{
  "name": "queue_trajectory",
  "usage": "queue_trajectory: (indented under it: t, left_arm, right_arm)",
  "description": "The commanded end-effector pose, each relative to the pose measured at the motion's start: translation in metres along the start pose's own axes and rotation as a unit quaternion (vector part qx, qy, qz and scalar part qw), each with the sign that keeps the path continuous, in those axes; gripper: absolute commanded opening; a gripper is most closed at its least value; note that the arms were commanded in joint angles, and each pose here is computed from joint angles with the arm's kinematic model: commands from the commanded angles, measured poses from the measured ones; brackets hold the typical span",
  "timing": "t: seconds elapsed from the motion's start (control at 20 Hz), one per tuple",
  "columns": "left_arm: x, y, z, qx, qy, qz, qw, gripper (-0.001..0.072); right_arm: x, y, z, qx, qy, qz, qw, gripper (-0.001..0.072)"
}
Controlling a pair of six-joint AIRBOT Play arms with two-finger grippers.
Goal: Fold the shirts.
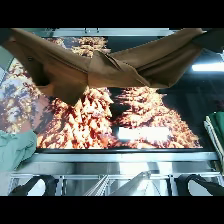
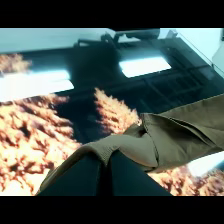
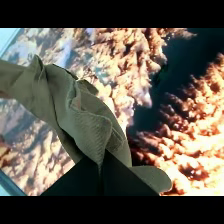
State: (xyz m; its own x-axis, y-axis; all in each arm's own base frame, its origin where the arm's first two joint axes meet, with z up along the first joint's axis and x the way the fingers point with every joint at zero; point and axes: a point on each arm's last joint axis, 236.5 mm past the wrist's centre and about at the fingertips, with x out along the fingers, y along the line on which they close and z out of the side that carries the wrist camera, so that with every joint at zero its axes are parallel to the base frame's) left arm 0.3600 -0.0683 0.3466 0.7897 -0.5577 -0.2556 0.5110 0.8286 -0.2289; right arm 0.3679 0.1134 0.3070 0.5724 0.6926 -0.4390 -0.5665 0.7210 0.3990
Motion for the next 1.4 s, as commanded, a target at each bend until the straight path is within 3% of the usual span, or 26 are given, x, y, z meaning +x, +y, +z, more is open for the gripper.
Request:
queue_trajectory:
  t: [0.0, 0.15, 0.25, 0.35, 0.45, 0.6, 0.8, 0.95, 1.05, 1.1, 1.2, 1.35]
  left_arm:
    - [-0.063, -0.029, 0.008, 0.063, -0.035, 0.065, 0.995, 0.0019]
    - [-0.121, -0.055, 0.038, 0.101, -0.149, 0.164, 0.970, 0.0020]
    - [-0.155, -0.094, 0.083, 0.157, -0.227, 0.188, 0.943, 0.0020]
    - [-0.159, -0.122, 0.105, 0.179, -0.216, 0.159, 0.947, 0.0020]
    - [-0.133, -0.122, 0.087, 0.146, -0.131, 0.092, 0.976, 0.0020]
    - [-0.046, -0.060, -0.006, 0.013, 0.016, -0.012, 1.000, 0.0020]
    - [0.057, 0.060, -0.180, -0.168, 0.150, 0.007, 0.974, 0.0019]
    - [0.087, 0.113, -0.229, -0.271, 0.168, 0.024, 0.947, 0.0019]
    - [0.105, 0.113, -0.166, -0.265, 0.110, -0.036, 0.957, 0.0018]
    - [0.107, 0.103, -0.101, -0.226, 0.061, -0.073, 0.970, 0.0018]
    - [0.073, 0.071, 0.037, -0.113, -0.035, -0.095, 0.989, 0.0018]
    - [-0.007, 0.004, 0.152, 0.023, -0.124, -0.079, 0.989, 0.0019]
  right_arm:
    - [-0.046, 0.051, -0.010, -0.078, -0.008, -0.029, 0.997, 0.0017]
    - [-0.122, 0.095, 0.014, -0.175, -0.129, -0.153, 0.964, 0.0017]
    - [-0.188, 0.126, 0.043, -0.233, -0.253, -0.240, 0.908, 0.0016]
    - [-0.227, 0.136, 0.052, -0.237, -0.312, -0.289, 0.873, 0.0016]
    - [-0.204, 0.121, 0.037, -0.215, -0.267, -0.274, 0.898, 0.0016]
    - [-0.098, 0.002, -0.029, -0.076, -0.124, -0.245, 0.958, 0.0015]
    - [0.020, -0.156, -0.155, 0.107, 0.006, -0.260, 0.960, 0.0014]
    - [0.093, -0.185, -0.198, 0.249, 0.058, -0.171, 0.952, 0.0013]
    - [0.123, -0.172, -0.139, 0.270, 0.001, -0.044, 0.962, 0.0014]
    - [0.114, -0.156, -0.080, 0.257, -0.044, 0.029, 0.965, 0.0014]
    - [0.052, -0.098, 0.044, 0.147, -0.130, 0.126, 0.972, 0.0014]
    - [-0.070, 0.010, 0.152, -0.069, -0.236, 0.124, 0.961, 0.0014]
